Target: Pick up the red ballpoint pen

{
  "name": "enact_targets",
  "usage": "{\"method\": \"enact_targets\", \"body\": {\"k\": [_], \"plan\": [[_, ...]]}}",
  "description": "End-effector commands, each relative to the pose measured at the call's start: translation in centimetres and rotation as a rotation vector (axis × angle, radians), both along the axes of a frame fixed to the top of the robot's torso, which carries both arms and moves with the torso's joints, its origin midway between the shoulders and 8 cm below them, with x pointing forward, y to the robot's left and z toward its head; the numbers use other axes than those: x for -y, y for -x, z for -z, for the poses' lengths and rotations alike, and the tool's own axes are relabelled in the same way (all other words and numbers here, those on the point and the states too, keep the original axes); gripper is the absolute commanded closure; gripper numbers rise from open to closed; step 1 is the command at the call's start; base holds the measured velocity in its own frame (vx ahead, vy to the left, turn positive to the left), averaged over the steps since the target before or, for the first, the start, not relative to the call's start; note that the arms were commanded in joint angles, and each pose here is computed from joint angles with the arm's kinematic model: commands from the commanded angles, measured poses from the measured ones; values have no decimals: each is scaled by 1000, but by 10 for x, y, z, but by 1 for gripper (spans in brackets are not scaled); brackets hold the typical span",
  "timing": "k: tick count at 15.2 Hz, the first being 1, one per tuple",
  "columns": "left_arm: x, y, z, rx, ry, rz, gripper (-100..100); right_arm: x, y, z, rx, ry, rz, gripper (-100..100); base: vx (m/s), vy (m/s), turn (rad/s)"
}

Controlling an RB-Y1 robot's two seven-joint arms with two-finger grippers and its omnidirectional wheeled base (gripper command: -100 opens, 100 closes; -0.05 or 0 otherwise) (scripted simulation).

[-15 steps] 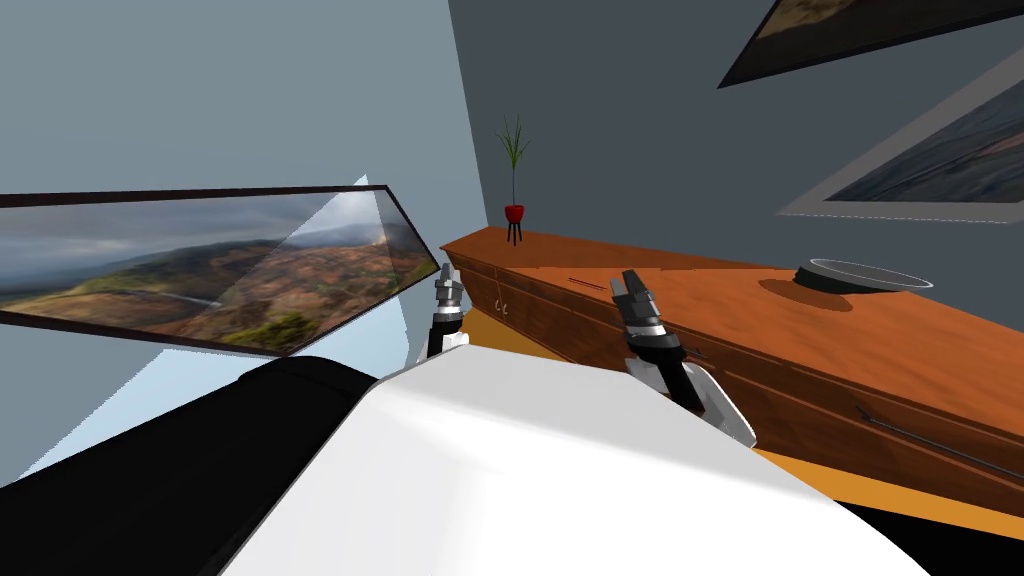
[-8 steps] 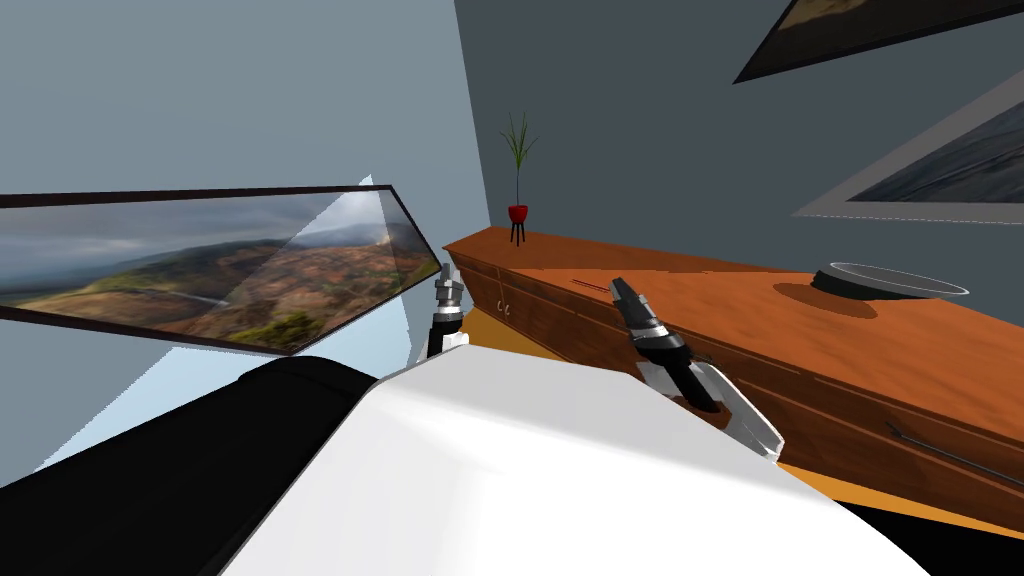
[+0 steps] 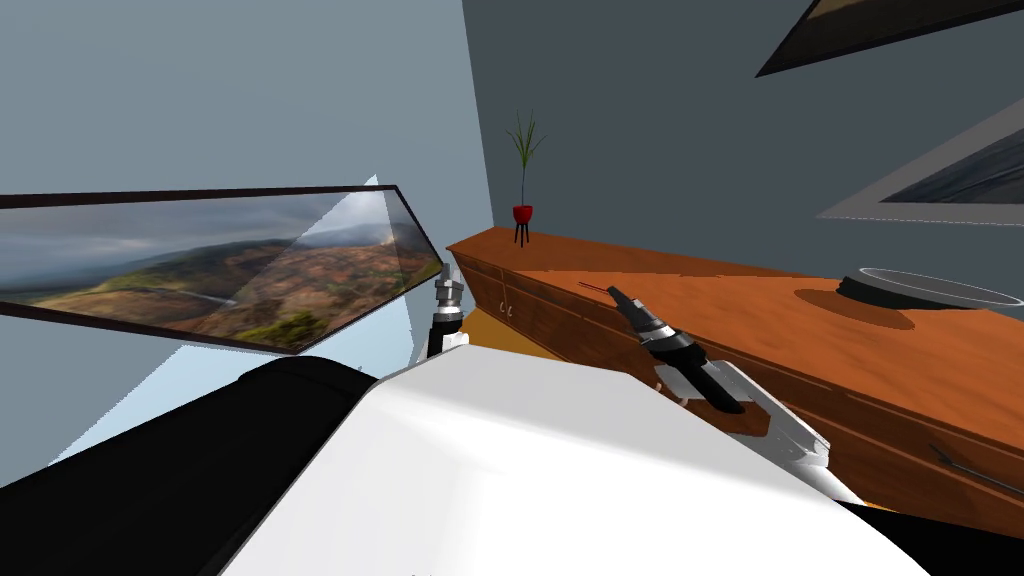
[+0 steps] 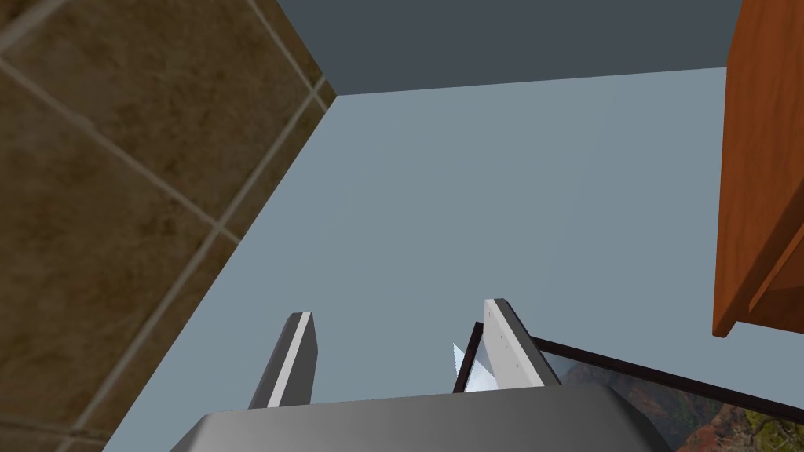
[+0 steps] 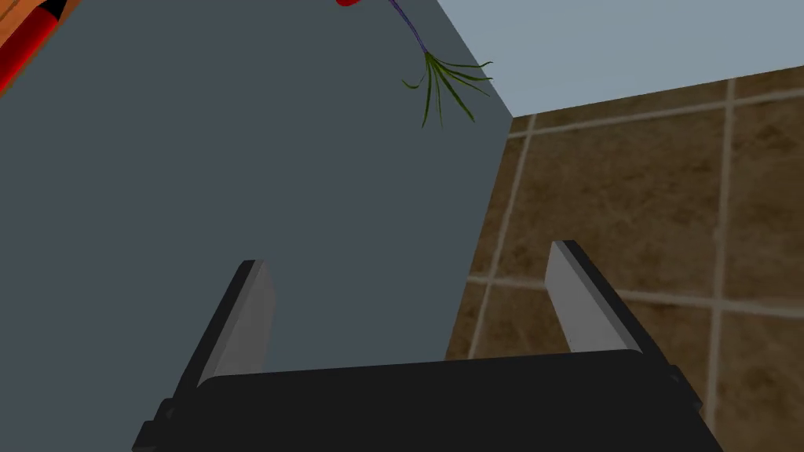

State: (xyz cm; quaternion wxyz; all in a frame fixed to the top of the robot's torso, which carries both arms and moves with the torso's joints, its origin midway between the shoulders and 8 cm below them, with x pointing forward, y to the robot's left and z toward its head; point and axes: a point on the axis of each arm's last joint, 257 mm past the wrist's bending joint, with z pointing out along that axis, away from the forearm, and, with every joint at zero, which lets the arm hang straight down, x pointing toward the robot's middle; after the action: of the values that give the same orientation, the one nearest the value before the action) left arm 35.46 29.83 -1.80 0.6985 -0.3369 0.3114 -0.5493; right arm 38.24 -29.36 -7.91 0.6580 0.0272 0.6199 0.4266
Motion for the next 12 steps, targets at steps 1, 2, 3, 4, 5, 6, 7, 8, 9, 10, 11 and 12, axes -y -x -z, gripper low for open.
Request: {"method": "enact_targets", "body": {"k": [1, 2, 3, 4, 5, 6, 7, 8, 9, 10, 11, 12], "plan": [[0, 0, 0, 0, 0, 0, 0, 11, 0, 15, -24, 75, -4, -100, 32, 37, 36], [0, 0, 0, 0, 0, 0, 0, 10, 0, 14, -27, 95, -14, -100, 35, 41, 43], [0, 0, 0, 0, 0, 0, 0, 10, 0, 14, -30, 115, -24, -100, 24, 31, 17], [0, 0, 0, 0, 0, 0, 0, 10, 0, 14, -31, 119, -26, -100, 11, 16, 3], [0, 0, 0, 0, 0, 0, 0, 21, 0, 27, -51, 177, -26, -100, 18, 31, 46], [0, 0, 0, 0, 0, 0, 0, 21, 0, 26, -54, 195, -35, -100, 27, 41, 50], [0, 0, 0, 0, 0, 0, 0, 21, 0, 26, -56, 210, -43, -100, 25, 30, 19], [0, 0, 0, 0, 0, 0, 0, 33, 1, 38, -76, 261, -40, -100, 34, 43, 52], [0, 0, 0, 0, 0, 0, 0, 33, 0, 37, -79, 285, -51, -100, 36, 41, 55], [0, 0, 0, 0, 0, 0, 0, 33, 0, 37, -82, 302, -60, -100, 28, 24, 15], [0, 0, 0, 0, 0, 0, 0, 47, 1, 49, -103, 353, -58, -100, 37, 33, 53], [0, 0, 0, 0, 0, 0, 0, 47, 1, 48, -105, 373, -68, -100, 42, 41, 50]]}}
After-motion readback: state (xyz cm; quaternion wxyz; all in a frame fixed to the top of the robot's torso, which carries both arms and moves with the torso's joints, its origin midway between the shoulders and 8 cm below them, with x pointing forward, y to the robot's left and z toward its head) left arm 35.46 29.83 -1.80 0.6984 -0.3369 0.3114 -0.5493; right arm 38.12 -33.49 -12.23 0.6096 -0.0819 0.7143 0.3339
